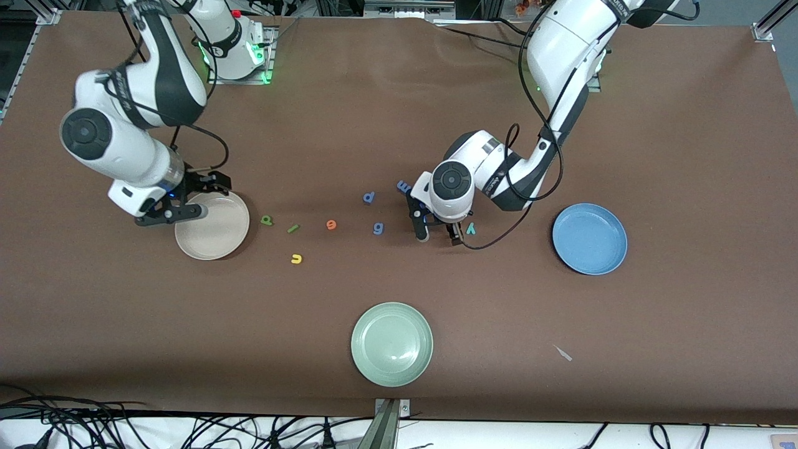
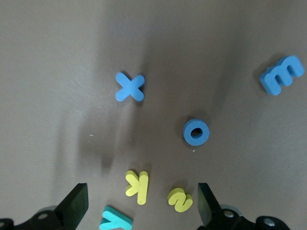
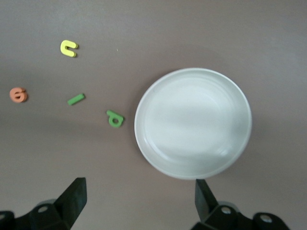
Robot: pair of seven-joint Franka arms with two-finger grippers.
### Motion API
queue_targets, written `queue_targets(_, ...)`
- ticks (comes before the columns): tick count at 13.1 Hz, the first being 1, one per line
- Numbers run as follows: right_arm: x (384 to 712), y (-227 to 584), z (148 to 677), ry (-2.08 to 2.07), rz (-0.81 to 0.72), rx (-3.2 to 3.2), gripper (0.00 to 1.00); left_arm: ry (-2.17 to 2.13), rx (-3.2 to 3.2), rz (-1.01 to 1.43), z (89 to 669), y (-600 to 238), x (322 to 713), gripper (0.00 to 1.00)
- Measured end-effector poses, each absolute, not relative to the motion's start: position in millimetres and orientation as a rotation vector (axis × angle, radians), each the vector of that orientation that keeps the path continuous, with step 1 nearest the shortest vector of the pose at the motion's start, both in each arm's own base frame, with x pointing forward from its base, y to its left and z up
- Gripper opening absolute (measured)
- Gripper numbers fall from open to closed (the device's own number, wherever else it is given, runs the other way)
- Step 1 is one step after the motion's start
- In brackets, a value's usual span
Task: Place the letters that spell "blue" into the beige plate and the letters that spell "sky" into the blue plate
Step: 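Grasp the yellow k with the left gripper while the right gripper reaches the green p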
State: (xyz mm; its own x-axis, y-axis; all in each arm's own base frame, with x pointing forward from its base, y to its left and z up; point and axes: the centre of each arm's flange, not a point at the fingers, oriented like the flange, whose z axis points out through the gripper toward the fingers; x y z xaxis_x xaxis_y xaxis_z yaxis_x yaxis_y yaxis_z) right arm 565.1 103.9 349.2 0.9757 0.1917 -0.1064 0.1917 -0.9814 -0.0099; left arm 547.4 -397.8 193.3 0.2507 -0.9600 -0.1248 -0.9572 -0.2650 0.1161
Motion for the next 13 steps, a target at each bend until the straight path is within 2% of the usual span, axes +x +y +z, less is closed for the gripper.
queue_targets(4, 579.3, 137.1, 293.2, 0.372, -0.047, 3.163, 0.98, -1.927, 2.476, -0.264, 173.6, -390.6, 546.3, 0.98)
queue_targets(6, 580.7, 151.9, 279.1, 0.350, -0.009, 3.184, 0.96, -1.936, 2.474, -0.248, 167.2, -391.4, 546.5, 0.85)
queue_targets(7, 579.9, 158.1, 274.9, 0.336, -0.006, 3.191, 0.96, -1.936, 2.474, -0.243, 166.4, -391.6, 546.8, 0.85)
queue_targets(9, 574.6, 172.2, 267.9, 0.309, -0.013, 3.197, 0.96, -1.939, 2.476, -0.232, 167.8, -391.8, 548.3, 0.70)
queue_targets(10, 570.7, 175.9, 261.2, 0.297, -0.009, 3.200, 0.97, -1.939, 2.476, -0.231, 168.0, -391.9, 548.4, 0.68)
queue_targets(13, 555.8, 175.0, 232.7, 0.290, 0.033, 3.212, 0.97, -1.941, 2.475, -0.225, 170.4, -393.2, 548.7, 0.37)
